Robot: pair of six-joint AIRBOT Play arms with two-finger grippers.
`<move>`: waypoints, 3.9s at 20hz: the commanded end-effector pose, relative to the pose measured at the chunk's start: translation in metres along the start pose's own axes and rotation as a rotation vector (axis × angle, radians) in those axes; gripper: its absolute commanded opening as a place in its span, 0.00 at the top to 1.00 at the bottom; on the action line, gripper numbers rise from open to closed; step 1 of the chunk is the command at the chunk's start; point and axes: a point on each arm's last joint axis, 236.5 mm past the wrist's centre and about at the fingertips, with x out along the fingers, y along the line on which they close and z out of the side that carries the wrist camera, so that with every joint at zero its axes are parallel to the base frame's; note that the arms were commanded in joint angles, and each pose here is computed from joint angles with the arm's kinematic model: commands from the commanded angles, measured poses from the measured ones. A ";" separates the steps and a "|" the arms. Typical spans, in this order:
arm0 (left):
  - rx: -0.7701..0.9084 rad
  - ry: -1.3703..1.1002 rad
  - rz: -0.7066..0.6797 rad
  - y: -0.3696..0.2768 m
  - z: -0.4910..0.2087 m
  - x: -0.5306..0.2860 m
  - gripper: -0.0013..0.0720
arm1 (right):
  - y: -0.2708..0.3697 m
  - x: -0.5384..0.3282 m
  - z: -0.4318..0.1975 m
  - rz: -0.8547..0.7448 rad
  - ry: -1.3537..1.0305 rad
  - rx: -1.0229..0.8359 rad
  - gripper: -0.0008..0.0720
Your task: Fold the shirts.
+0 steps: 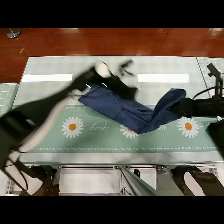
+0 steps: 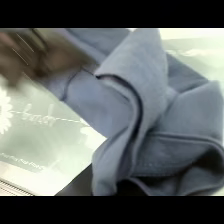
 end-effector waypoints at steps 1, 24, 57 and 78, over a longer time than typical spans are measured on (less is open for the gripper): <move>-0.005 -0.052 0.226 0.079 0.002 -0.136 0.95 | 0.029 0.023 0.015 0.052 -0.001 -0.036 0.96; -0.391 -0.542 0.355 0.120 -0.181 -0.221 0.95 | 0.212 0.278 0.067 0.379 0.393 -0.230 0.12; -0.402 -0.444 0.330 0.125 -0.188 -0.186 0.95 | 0.137 0.154 0.128 0.215 0.097 -0.192 0.96; -0.396 -0.458 0.336 0.127 -0.186 -0.188 0.95 | -0.101 -0.168 0.070 -0.501 -0.054 0.351 0.96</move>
